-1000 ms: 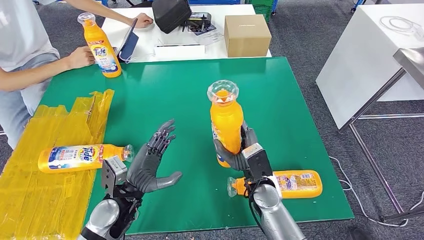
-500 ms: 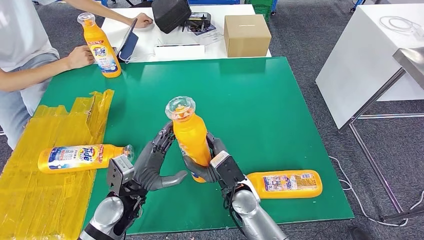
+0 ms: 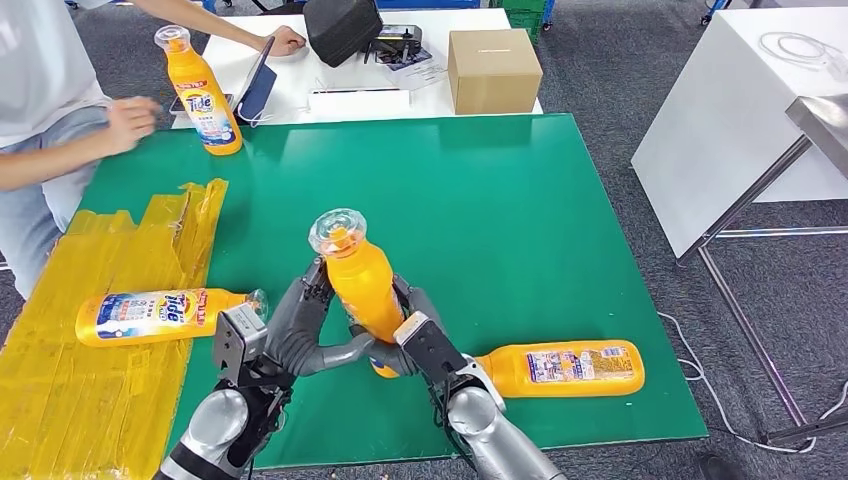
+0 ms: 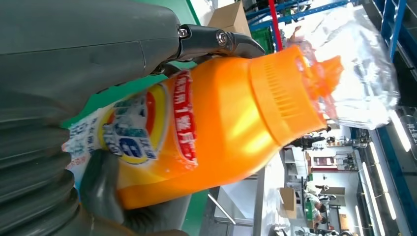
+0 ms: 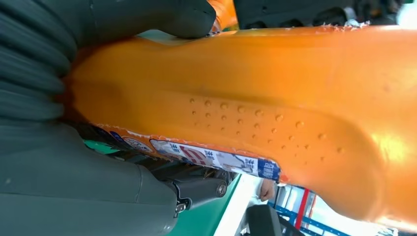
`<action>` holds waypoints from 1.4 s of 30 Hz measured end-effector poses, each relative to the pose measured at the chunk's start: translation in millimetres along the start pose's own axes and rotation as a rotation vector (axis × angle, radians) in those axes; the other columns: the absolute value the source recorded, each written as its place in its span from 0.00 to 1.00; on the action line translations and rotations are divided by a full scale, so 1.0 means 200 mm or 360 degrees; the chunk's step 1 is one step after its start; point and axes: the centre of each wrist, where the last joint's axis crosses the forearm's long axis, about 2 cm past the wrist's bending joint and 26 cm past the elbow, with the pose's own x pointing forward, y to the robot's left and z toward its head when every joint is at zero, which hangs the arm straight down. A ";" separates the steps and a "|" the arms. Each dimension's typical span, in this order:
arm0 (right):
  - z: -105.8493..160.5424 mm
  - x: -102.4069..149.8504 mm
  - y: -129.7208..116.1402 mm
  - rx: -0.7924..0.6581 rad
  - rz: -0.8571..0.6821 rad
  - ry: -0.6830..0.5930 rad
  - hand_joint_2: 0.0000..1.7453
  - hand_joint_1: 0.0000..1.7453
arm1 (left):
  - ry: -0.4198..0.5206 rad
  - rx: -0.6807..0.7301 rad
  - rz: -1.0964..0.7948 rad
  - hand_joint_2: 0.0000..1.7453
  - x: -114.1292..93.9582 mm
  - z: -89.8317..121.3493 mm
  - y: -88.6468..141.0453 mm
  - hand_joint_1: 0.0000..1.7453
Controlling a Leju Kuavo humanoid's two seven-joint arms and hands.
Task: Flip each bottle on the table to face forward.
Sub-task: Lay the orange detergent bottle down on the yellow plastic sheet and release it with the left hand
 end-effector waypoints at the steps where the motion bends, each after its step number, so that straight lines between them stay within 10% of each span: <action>1: 0.00 -0.01 0.01 0.0011 0.0006 0.0013 1.00 1.00 | -0.0001 0.0001 0.0001 1.00 0.00 0.00 0.00 0.00; 9: 0.02 -0.06 0.08 0.0059 0.0050 0.0084 1.00 1.00 | 0.0008 0.0015 0.0002 1.00 -0.01 -0.01 0.01 0.00; 13: 0.03 -0.07 0.09 0.0051 0.0114 0.0080 1.00 1.00 | 0.0018 0.0023 -0.0043 1.00 -0.02 -0.01 0.02 0.97; 14: 0.03 -0.07 0.09 0.0051 0.0125 0.0078 1.00 1.00 | 0.0020 0.0024 -0.0055 1.00 -0.02 -0.02 0.02 1.00; 21: 0.03 -0.07 0.09 0.0039 0.0179 0.0069 1.00 1.00 | 0.0036 0.0019 -0.0129 1.00 -0.03 -0.02 0.01 0.95; 26: 0.03 -0.07 0.09 0.0030 0.0199 0.0066 1.00 1.00 | 0.0046 0.0012 -0.0152 1.00 -0.04 -0.02 0.01 0.00; 42: 0.02 -0.04 0.09 -0.0002 0.0248 0.0030 1.00 1.00 | 0.0078 0.0015 -0.0197 1.00 -0.05 -0.02 0.02 0.00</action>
